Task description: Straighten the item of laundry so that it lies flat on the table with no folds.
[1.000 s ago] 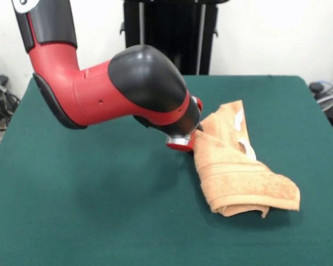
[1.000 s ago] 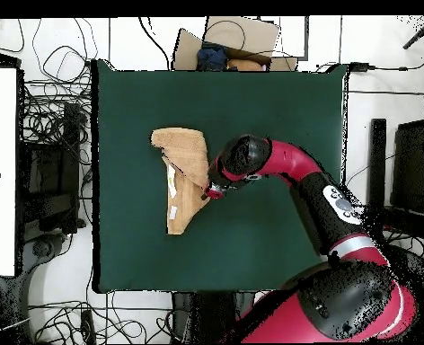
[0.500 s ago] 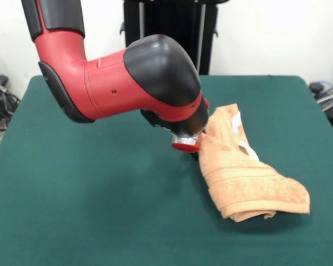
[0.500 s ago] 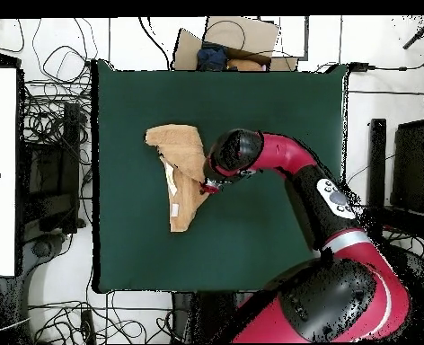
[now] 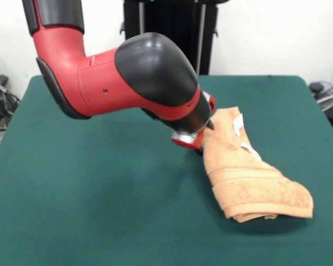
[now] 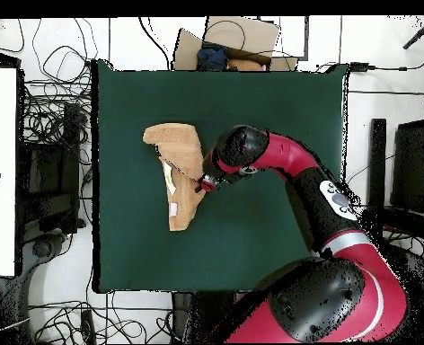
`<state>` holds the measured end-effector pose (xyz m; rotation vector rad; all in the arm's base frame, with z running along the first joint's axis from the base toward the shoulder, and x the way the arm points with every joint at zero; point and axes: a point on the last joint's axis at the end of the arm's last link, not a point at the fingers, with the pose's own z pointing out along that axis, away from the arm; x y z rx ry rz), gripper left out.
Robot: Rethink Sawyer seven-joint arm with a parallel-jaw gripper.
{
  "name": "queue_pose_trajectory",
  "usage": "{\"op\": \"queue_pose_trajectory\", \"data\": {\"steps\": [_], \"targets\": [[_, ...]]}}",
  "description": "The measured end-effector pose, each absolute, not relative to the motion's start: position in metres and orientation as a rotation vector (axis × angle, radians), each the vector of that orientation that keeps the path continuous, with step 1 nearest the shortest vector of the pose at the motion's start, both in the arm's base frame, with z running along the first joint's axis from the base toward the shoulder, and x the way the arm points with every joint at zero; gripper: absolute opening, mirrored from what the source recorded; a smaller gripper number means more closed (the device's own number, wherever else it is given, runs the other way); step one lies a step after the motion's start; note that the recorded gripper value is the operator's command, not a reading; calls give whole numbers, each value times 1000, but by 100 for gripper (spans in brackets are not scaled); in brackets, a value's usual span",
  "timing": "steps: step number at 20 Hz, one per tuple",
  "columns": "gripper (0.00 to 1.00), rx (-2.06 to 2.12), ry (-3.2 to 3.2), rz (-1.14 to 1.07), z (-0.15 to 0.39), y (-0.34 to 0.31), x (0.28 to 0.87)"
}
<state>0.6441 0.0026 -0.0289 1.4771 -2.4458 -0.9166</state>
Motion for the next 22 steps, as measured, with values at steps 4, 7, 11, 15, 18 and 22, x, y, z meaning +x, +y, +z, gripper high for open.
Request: {"op": "queue_pose_trajectory", "data": {"steps": [4, 7, 11, 15, 18, 22], "targets": [[100, 1220, -2532, -911, -30, 9, 646], [100, 1046, -2593, -891, -31, 12, 649], [100, 884, -2654, -857, -34, 11, 652], [100, 829, -2693, -827, -37, 7, 655], [100, 829, -2703, -822, -37, 7, 656], [100, 827, -2711, -817, -35, 4, 657]]}}
